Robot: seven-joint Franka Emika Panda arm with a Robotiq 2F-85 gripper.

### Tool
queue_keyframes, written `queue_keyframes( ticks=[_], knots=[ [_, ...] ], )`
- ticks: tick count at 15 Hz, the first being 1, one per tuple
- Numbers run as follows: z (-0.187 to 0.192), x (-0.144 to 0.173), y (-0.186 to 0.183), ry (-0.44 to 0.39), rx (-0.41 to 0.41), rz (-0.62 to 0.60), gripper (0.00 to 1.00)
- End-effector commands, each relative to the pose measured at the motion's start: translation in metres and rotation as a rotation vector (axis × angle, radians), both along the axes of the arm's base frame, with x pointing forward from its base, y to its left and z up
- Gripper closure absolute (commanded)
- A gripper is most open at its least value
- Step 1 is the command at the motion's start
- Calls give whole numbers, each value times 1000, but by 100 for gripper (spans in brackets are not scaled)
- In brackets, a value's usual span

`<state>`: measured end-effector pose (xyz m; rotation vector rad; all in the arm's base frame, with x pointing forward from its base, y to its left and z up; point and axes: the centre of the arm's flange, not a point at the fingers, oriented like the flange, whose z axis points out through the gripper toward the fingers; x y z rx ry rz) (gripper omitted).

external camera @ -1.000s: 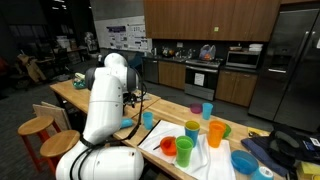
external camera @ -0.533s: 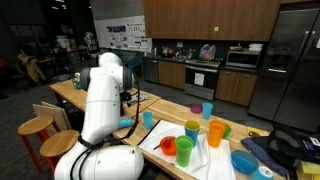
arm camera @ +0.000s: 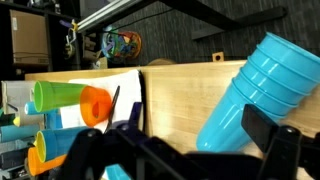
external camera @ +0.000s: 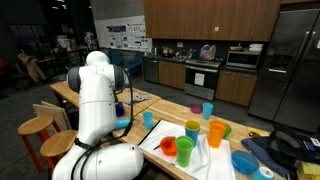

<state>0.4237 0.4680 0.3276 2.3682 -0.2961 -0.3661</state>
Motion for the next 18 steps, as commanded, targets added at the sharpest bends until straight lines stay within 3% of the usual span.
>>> queue_keyframes(
  ticks=[1,4,16,18],
  knots=[
    [0,-2,3,-45,6,-27,0],
    [3,-4,2,-96,9,-60,0],
    [4,-4,-1,-107,8,-68,0],
    [13,0,-15,-109,-48,-14,0]
  ],
)
